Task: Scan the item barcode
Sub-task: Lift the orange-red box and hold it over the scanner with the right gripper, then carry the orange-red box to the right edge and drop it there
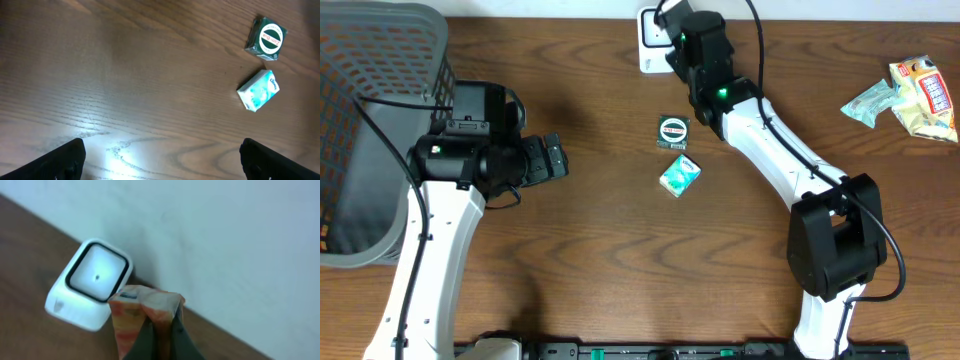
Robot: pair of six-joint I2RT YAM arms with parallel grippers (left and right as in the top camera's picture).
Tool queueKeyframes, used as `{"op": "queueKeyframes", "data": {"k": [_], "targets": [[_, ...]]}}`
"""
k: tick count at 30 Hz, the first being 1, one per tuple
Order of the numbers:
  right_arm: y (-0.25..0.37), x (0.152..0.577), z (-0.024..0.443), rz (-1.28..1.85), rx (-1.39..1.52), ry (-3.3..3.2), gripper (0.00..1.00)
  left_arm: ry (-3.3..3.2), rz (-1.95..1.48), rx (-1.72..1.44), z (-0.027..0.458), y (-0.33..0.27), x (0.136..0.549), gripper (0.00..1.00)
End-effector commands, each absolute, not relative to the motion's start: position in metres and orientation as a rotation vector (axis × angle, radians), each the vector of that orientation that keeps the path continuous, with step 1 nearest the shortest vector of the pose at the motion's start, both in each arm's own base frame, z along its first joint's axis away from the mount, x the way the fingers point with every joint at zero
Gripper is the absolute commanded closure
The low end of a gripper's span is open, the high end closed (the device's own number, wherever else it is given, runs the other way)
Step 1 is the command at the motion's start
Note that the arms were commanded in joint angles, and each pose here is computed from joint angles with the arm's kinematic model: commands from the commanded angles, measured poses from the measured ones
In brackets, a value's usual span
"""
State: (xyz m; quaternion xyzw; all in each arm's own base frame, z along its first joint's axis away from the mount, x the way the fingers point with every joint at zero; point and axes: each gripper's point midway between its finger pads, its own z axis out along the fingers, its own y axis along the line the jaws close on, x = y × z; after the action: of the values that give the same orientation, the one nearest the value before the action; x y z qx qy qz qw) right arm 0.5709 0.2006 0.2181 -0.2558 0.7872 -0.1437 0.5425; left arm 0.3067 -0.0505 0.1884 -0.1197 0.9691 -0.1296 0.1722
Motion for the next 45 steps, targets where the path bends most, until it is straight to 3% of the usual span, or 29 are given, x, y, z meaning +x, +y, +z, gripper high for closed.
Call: {"op": "queueKeyframes", "data": {"k": [1,17,20,30,45], "targets": [[0.207,0.577,0.234,-0.332,-0.604,1.796,0.99,2.748,-0.355,-0.335,0.189,-0.048,0.307,0.02],[0.252,0.608,0.260,-0.072,-0.597,1.622,0.99,2.748,-0.355,-0.335,0.189,-0.048,0.307,0.02],[0.257,0.621,0.250,-0.091,-0.613,1.619,0.99,2.748,-0.355,-0.335,0.189,-0.048,0.307,0.02],[0.251,0.644,0.156,-0.278,-0.740,1.738,0.99,2.748,-0.355,-0.335,0.189,-0.048,0.307,0.02],[0.244,0.645,0.150,-0.397,-0.836,1.721,0.99,2.748,-0.355,-0.335,0.189,-0.048,0.307,0.02]]}}
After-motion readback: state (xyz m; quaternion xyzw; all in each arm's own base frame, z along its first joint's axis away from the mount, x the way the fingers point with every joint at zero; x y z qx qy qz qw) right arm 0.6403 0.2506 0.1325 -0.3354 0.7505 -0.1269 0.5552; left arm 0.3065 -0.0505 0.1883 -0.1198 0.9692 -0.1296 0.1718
